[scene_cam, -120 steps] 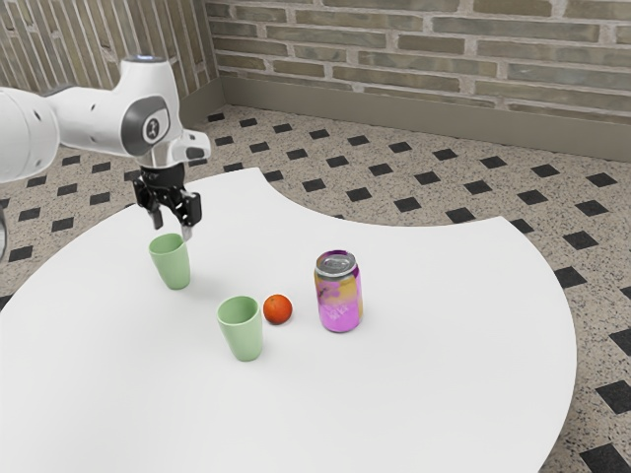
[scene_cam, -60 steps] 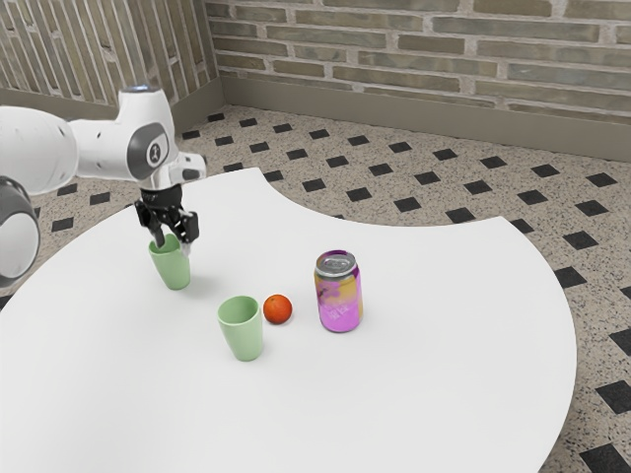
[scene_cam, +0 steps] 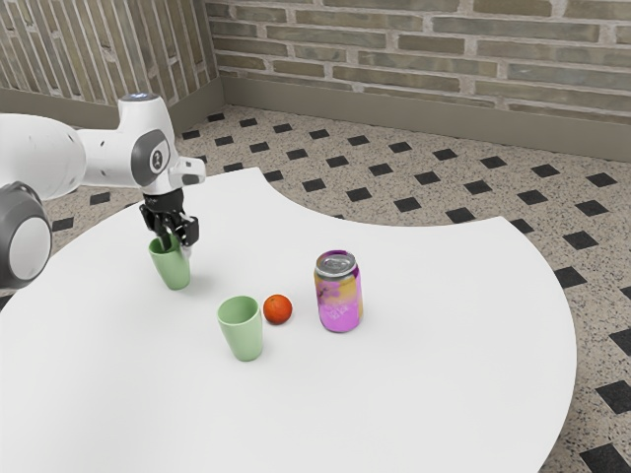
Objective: Place the left cup onto the right cup
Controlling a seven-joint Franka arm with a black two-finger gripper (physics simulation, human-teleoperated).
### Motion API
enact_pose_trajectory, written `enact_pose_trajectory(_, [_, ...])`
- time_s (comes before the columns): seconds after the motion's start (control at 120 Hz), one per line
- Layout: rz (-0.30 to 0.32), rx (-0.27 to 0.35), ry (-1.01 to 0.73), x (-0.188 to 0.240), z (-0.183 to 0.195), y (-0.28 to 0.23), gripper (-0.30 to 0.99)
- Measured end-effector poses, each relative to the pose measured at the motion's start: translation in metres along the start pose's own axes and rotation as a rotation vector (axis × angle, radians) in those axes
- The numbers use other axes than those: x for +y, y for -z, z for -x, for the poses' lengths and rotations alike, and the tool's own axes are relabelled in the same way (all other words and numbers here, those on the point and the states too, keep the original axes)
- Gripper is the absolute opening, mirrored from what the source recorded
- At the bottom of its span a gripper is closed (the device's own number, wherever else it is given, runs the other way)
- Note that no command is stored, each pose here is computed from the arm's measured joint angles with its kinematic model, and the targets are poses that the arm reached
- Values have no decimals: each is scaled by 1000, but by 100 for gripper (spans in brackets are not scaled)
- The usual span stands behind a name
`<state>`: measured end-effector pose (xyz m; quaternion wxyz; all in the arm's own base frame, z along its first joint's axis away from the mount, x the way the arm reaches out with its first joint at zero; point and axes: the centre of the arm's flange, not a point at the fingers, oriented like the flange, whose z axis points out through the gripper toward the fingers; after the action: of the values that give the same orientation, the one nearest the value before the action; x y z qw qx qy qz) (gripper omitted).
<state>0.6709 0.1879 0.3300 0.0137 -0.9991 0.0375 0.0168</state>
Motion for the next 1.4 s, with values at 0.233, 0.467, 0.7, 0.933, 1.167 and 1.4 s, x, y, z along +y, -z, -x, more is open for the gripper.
enact_pose_trajectory(0.233, [9, 7, -16, 0, -1, 0, 12])
enact_pose_trajectory(0.467, [18, 13, -24, 0, -1, 0, -3])
enact_pose_trajectory(0.7, [21, 15, -30, -1, 0, 0, -8])
enact_pose_trajectory(0.933, [19, 26, -38, 4, -1, 12, -9])
enact_pose_trajectory(1.167, [24, 54, -66, 25, 2, 46, -9])
enact_pose_trajectory(1.4, [39, 66, -122, 71, 15, 85, -9])
